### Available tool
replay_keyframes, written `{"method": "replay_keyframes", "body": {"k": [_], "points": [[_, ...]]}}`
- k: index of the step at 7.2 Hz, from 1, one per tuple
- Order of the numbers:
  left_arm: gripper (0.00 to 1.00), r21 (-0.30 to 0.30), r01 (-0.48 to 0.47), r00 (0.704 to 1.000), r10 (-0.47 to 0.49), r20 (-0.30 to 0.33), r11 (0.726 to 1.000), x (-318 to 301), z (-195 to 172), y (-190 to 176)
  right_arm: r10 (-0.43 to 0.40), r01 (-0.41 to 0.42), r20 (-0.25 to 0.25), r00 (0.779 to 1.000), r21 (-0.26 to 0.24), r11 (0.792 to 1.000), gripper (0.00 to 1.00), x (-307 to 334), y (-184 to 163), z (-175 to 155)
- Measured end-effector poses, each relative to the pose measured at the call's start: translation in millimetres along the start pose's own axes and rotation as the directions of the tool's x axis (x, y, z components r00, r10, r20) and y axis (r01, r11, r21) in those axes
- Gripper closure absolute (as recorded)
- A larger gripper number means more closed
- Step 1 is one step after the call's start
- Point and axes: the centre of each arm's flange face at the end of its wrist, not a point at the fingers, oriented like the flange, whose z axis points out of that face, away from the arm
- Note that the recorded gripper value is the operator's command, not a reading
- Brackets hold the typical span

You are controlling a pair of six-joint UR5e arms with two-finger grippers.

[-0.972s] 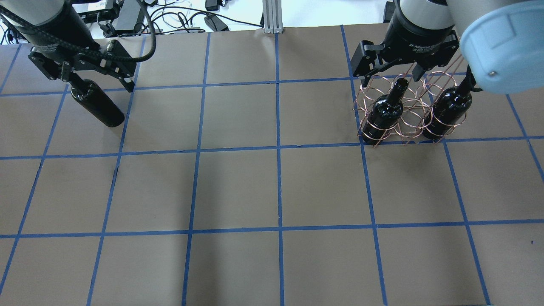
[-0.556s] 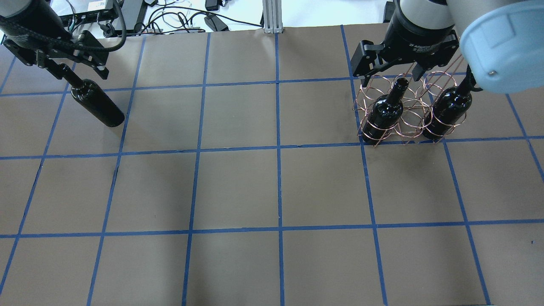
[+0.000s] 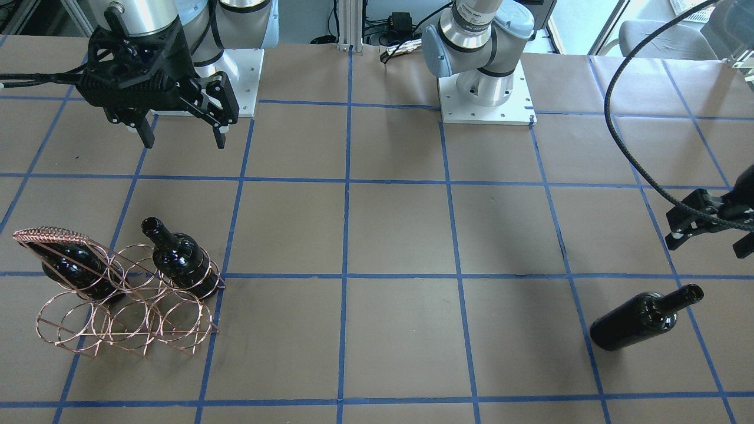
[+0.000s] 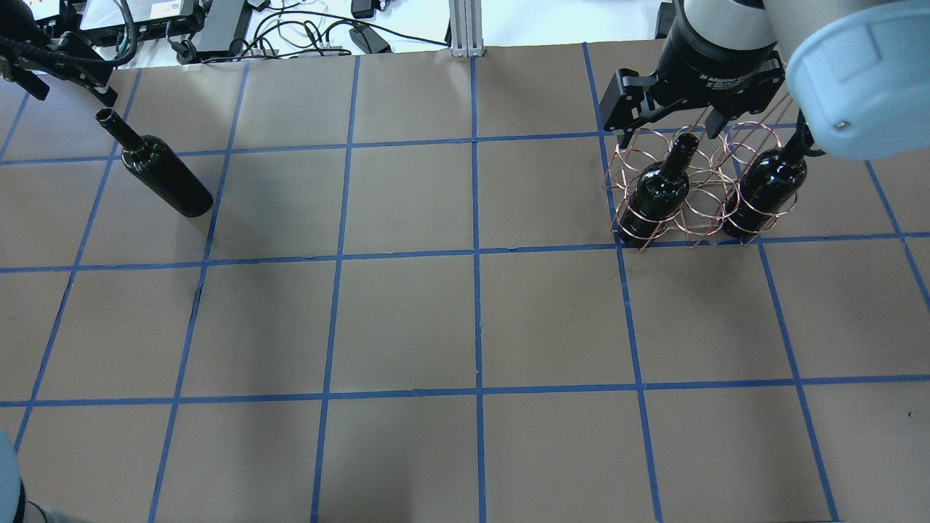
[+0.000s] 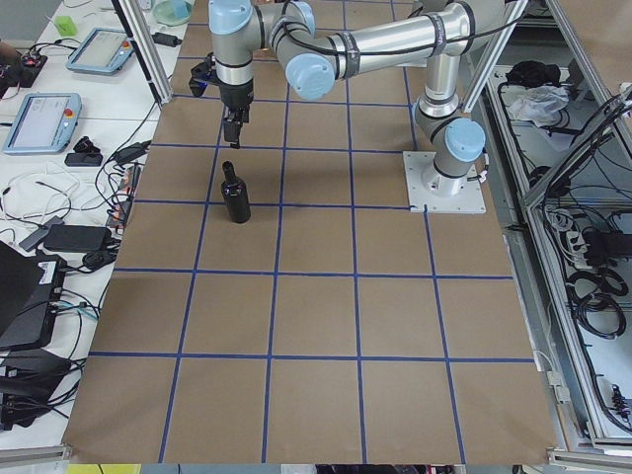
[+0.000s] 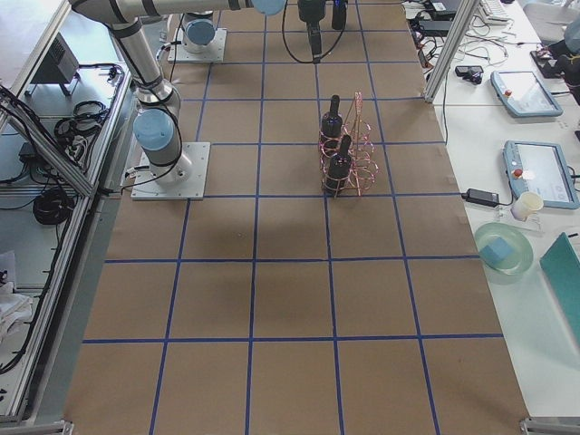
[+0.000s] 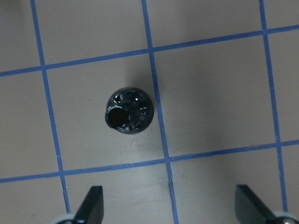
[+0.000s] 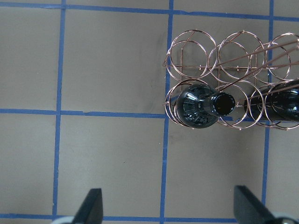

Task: Place wine into wine basket
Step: 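Close the left gripper on the bottle neck and lift it upright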

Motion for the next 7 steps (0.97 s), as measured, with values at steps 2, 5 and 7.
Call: {"method": "replay_keyframes", "body": {"k": [2, 5, 7], "points": [[0.0, 0.0, -0.016, 1.0, 0.016, -0.004, 1.0, -18, 32, -15, 0.0, 0.0, 0.0, 1.0, 0.0, 1.0, 0.0, 0, 0, 0], [0.09, -0.024, -0.019, 0.999, 0.019, -0.026, 1.0, -26, 71, -27, 0.0, 0.0, -0.001, 1.0, 0.0, 1.0, 0.0, 0, 0, 0], [0.24, -0.046, -0.021, 0.999, 0.019, -0.033, 0.999, -28, 85, -28, 0.0, 0.0, -0.002, 1.0, 0.0, 1.0, 0.0, 0, 0, 0]]}}
